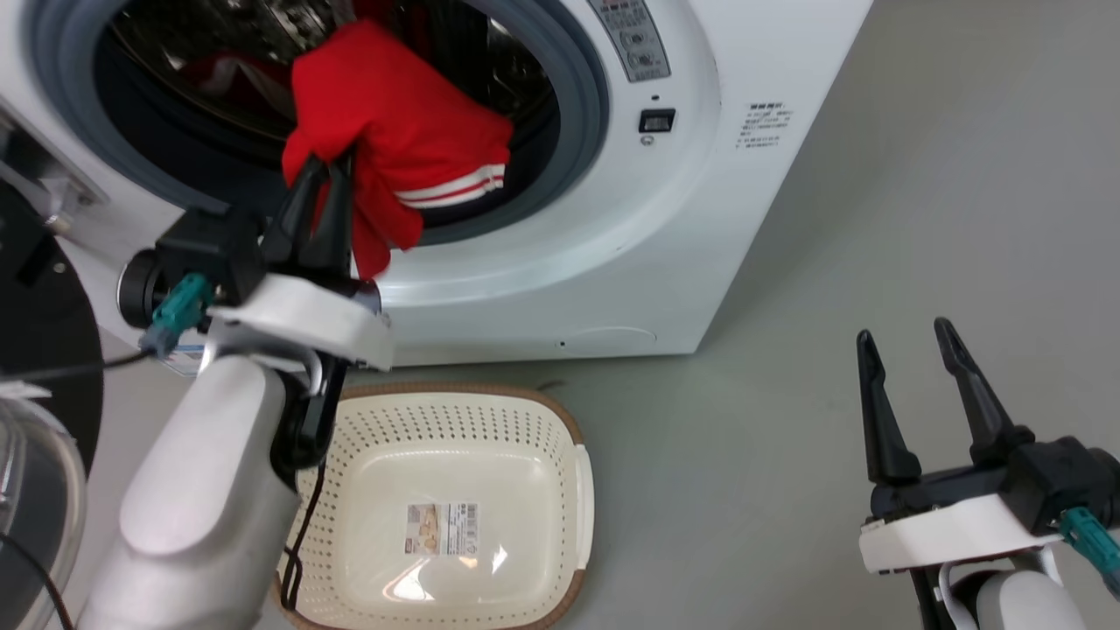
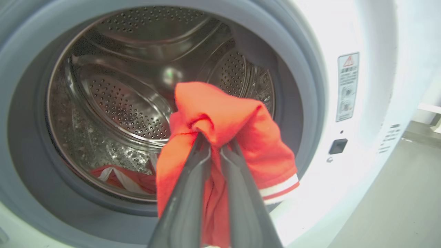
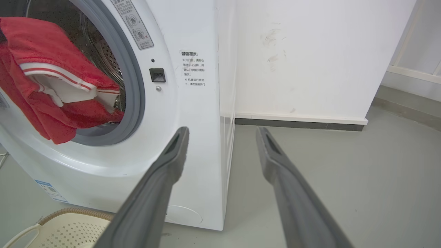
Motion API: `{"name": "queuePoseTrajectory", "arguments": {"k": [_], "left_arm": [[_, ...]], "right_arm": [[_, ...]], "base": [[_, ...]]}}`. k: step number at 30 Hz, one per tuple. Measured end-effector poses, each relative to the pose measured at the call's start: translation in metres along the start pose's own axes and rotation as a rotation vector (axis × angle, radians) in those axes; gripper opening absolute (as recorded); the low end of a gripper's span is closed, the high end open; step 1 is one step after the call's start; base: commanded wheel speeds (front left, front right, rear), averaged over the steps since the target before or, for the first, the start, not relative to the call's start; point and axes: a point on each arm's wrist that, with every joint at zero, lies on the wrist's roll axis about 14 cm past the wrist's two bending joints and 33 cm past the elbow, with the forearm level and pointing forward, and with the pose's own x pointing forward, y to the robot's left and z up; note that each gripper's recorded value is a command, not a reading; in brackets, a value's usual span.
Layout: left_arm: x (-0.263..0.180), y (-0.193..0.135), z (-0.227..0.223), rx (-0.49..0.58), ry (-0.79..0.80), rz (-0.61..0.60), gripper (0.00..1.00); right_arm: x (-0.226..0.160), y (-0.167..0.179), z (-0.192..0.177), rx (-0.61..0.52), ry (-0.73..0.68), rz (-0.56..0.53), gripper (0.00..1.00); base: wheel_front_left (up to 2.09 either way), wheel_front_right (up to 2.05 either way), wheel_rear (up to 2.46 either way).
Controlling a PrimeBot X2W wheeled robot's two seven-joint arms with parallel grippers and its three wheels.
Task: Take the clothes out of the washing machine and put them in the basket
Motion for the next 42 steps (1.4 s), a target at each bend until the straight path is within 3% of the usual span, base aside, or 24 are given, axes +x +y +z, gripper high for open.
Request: {"name": "queuePoseTrajectory", "arguments": {"k": [18, 26, 31, 37, 42], "left_arm": [[-0.092, -0.012, 0.116, 0.078, -0.295, 0.056, 0.0], [-0.119, -0.02, 0.144, 0.107, -0.346, 0.055, 0.0], [-0.13, -0.022, 0.128, 0.094, -0.286, 0.06, 0.0], [-0.138, -0.022, 0.08, 0.048, -0.138, 0.07, 0.0], [-0.141, -0.026, 0.029, -0.082, -0.008, 0.076, 0.0]], "right_arm": [[-0.033, 0.023, 0.028, 0.004, -0.063, 0.057, 1.0], [-0.043, 0.028, 0.035, 0.005, -0.083, 0.068, 1.0], [-0.046, 0.027, 0.038, 0.009, -0.091, 0.065, 1.0], [-0.047, 0.025, 0.042, 0.01, -0.104, 0.058, 1.0], [-0.043, 0.023, 0.042, 0.009, -0.102, 0.05, 1.0]], "base": [[0.0, 0.0, 0.0], [0.0, 0.0, 0.0], [0.0, 0.0, 0.0], [0.0, 0.0, 0.0], [0.0, 0.0, 0.0]]}}
